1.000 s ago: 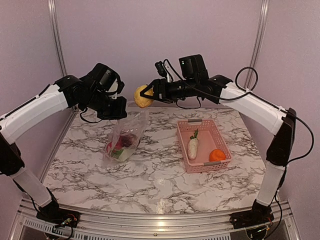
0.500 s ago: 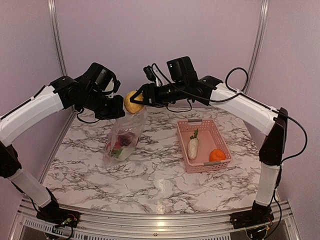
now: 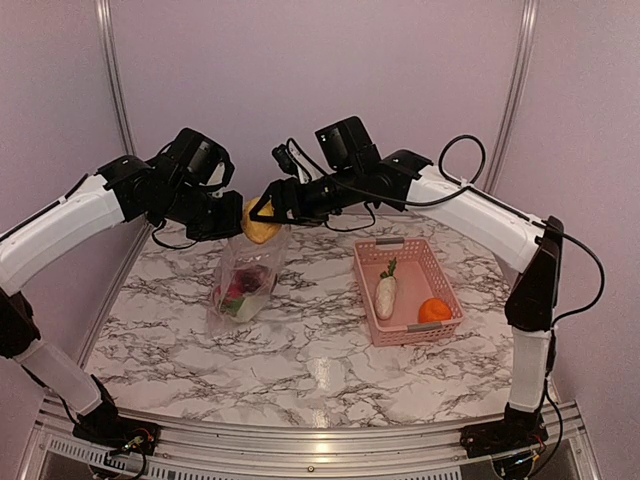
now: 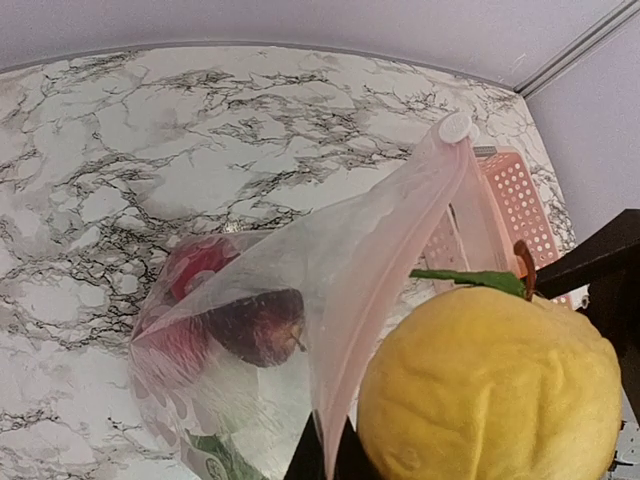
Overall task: Place the food in the zip-top bag and seal the zipper
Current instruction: Place the fake fruit in the zipper food storage bag, then move the fake fruit to the bin.
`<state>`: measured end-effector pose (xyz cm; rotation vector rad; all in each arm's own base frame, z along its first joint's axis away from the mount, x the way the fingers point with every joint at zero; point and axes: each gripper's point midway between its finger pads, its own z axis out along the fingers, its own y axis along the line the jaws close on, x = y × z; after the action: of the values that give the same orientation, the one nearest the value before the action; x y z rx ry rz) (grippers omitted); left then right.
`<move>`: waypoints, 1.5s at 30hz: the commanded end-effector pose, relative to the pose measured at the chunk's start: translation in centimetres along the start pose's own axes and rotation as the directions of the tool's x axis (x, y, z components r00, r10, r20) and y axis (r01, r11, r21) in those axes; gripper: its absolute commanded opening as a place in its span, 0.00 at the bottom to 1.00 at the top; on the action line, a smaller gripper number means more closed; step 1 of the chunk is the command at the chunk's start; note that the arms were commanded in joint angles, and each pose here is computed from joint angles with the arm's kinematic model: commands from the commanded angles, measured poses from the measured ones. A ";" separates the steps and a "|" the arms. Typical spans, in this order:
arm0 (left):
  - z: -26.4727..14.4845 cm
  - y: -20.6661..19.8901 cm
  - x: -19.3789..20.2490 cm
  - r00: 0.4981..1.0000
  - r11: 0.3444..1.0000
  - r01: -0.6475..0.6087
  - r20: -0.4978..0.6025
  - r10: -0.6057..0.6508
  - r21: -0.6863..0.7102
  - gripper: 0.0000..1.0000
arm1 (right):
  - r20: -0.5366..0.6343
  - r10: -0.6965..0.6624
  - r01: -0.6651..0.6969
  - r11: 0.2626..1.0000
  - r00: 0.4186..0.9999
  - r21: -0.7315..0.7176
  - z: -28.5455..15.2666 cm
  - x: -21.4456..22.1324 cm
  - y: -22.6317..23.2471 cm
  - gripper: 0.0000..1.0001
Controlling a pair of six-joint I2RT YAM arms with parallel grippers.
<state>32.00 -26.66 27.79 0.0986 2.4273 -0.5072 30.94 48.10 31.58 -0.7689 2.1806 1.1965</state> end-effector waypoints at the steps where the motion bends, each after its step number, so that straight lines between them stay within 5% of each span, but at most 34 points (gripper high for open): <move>1: -1.0 -0.3 -0.9 0.999 1.000 0.012 0.051 -0.013 0.022 0.00 | -0.016 -0.030 0.030 1.000 0.999 -0.009 0.0 -0.1 1.3 0.83; 7: -1.0 0.0 -1.2 0.998 1.000 0.009 0.056 -0.010 0.020 0.00 | 0.017 -0.011 0.011 1.000 1.000 -0.003 -1.3 -1.2 1.1 0.83; 15: -1.1 0.2 -1.6 0.998 1.000 0.004 0.063 -0.005 0.022 0.00 | 0.081 0.031 -0.042 0.988 0.996 0.148 -3.6 -2.3 -2.0 0.70; 24: -0.5 0.1 -1.6 0.999 0.999 0.001 0.046 -0.002 0.038 0.00 | -0.022 0.074 -0.066 0.970 0.997 0.233 -1.6 1.0 -5.3 0.64; 27: -0.3 0.0 -1.5 0.999 0.999 0.003 0.041 -0.004 0.041 0.00 | -0.046 0.078 -0.066 0.973 0.996 0.222 -0.7 1.5 -5.6 0.56; 31: -0.5 0.0 -1.8 0.999 0.999 0.002 0.047 -0.004 0.042 0.00 | -0.033 0.070 -0.061 0.974 0.997 0.219 -0.8 0.7 -5.6 0.27; 35: -0.9 0.3 -1.9 0.999 1.000 0.001 0.053 -0.002 0.031 0.15 | 0.012 0.072 -0.073 0.976 0.997 0.205 -1.9 -0.9 -5.3 0.06; 45: -1.8 -0.1 0.9 0.997 0.995 -0.034 -0.067 0.041 0.090 0.15 | 0.048 0.077 -0.084 0.983 0.996 0.163 -2.7 -2.0 -4.7 0.00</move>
<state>32.24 -26.62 28.31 0.1338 2.4217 -0.5691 34.97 44.18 28.76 -0.5959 2.3349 0.9958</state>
